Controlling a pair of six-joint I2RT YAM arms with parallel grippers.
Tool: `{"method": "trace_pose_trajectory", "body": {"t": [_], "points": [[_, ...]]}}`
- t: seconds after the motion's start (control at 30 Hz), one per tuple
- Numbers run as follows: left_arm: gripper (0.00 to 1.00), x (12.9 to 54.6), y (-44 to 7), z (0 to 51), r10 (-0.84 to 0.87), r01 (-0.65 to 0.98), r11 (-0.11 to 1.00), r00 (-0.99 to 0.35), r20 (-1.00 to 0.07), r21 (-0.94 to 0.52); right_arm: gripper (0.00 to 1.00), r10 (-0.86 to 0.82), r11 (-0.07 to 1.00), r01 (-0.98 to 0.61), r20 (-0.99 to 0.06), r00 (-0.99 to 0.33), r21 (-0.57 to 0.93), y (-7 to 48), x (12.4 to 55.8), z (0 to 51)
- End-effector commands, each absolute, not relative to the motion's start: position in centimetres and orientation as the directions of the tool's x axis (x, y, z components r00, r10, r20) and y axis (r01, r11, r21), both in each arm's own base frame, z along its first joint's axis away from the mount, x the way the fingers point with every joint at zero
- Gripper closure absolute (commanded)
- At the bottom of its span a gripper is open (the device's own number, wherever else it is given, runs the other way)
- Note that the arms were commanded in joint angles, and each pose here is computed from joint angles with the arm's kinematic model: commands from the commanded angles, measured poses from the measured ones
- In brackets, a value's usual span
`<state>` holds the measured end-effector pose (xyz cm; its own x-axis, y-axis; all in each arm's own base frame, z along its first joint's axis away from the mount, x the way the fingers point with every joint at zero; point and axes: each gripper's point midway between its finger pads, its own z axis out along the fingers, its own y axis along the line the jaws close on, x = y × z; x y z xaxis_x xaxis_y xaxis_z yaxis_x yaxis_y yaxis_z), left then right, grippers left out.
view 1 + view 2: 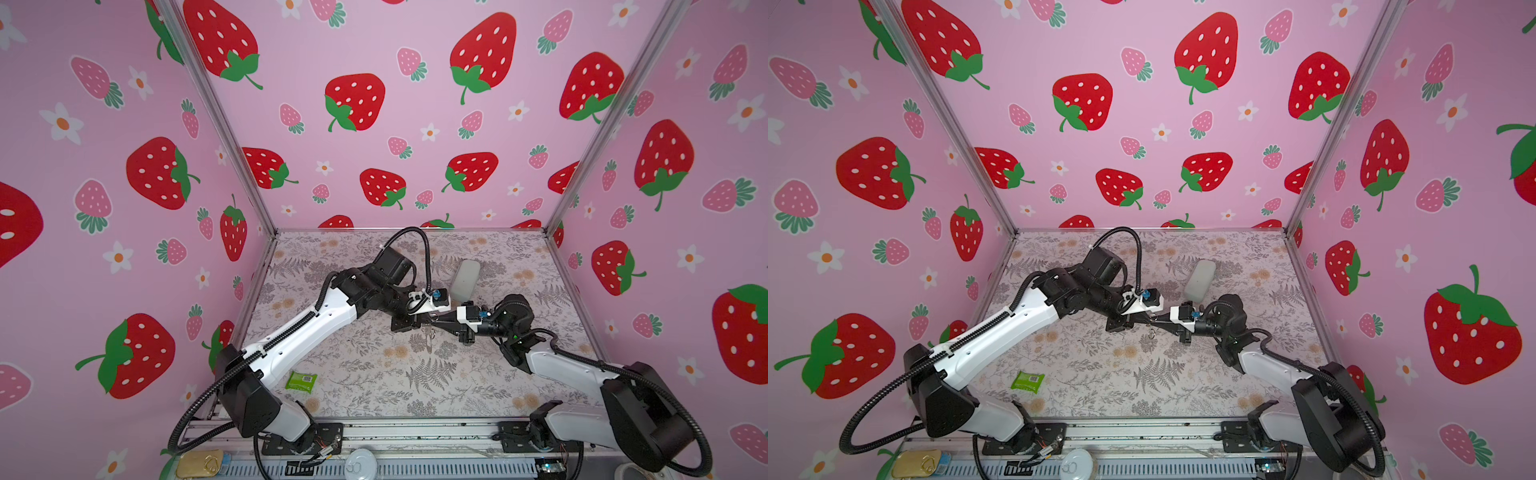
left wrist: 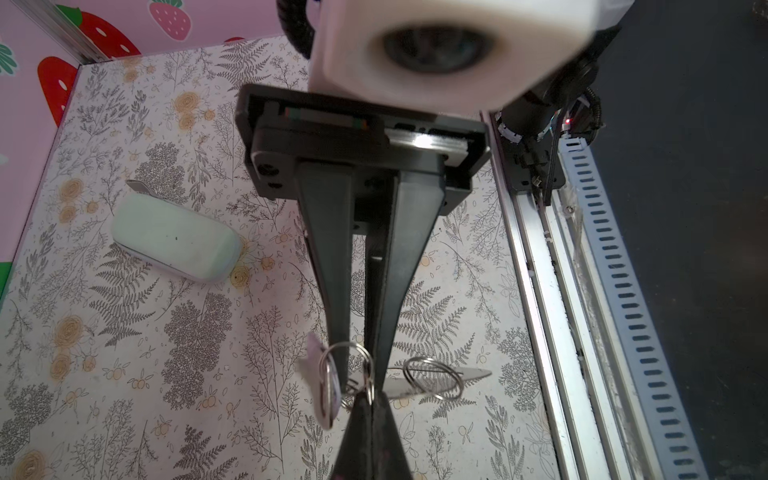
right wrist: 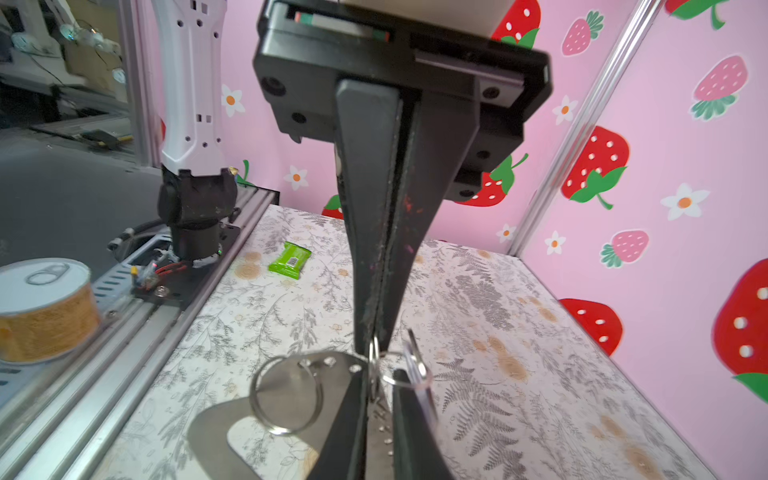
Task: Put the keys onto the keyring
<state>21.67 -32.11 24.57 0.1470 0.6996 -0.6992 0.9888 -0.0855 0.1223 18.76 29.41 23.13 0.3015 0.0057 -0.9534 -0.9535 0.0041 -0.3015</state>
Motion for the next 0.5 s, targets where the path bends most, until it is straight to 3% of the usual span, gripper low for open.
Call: {"method": "trace_pose_trajectory", "body": {"t": [0.0, 0.17, 0.47], "points": [[1.0, 21.2, -32.2, 25.8, 0.682, 0.984, -0.114, 0.179, -0.709, 0.139, 0.76, -0.002, 0.089, -0.933, -0.937, 0.349, -0.348, 28.2, 19.1, 23.5], [1.0, 21.2, -32.2, 25.8, 0.68, 0.984, -0.119, 0.178, -0.711, 0.133, 0.73, -0.024, 0.168, -0.903, -0.918, 0.396, -0.394, 26.9, 19.1, 23.6], [1.0, 20.3, -32.3, 25.6, 0.677, 0.986, -0.145, 0.161, -0.719, 0.084, 0.71, -0.038, 0.074, -0.861, -0.864, 0.501, -0.503, 27.5, 18.1, 25.0]]}}
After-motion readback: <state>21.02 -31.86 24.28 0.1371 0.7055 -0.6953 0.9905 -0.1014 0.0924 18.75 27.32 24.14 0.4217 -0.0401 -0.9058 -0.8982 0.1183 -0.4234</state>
